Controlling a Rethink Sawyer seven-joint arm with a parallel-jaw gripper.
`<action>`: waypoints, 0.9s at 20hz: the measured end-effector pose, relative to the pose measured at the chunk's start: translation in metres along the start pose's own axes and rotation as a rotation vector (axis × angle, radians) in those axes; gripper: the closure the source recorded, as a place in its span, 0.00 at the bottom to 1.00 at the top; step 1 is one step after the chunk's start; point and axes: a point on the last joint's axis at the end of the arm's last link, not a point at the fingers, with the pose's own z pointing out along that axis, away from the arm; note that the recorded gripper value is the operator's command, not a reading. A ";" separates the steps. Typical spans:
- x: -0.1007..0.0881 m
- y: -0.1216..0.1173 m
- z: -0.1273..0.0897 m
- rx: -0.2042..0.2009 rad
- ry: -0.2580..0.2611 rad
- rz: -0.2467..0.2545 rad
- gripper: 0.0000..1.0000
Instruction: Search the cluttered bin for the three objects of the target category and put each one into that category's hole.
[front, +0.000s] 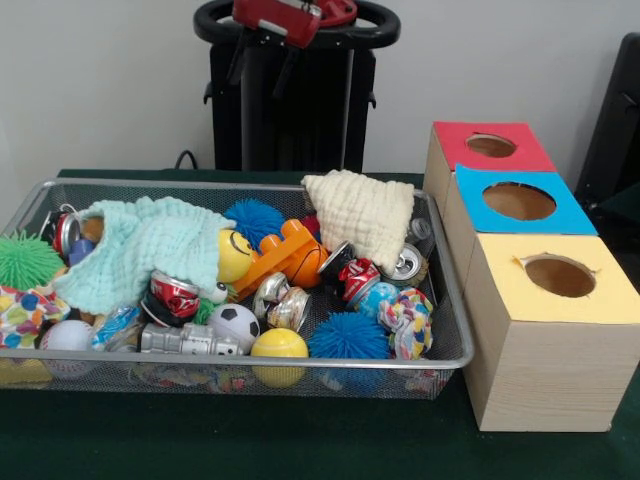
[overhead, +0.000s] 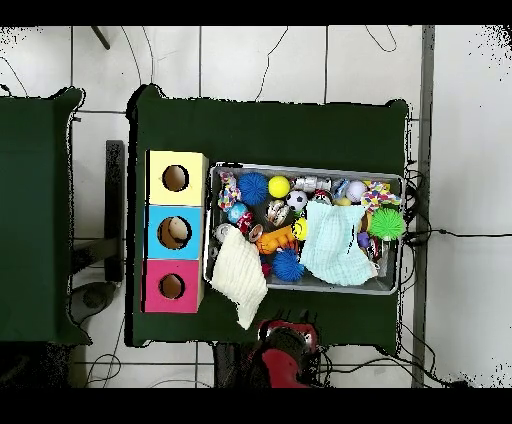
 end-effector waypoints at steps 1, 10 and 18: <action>0.000 -0.003 0.001 -0.002 -0.003 0.002 0.00; -0.001 -0.020 0.010 -0.011 -0.007 0.019 0.00; -0.006 -0.028 0.022 -0.030 -0.048 0.007 0.00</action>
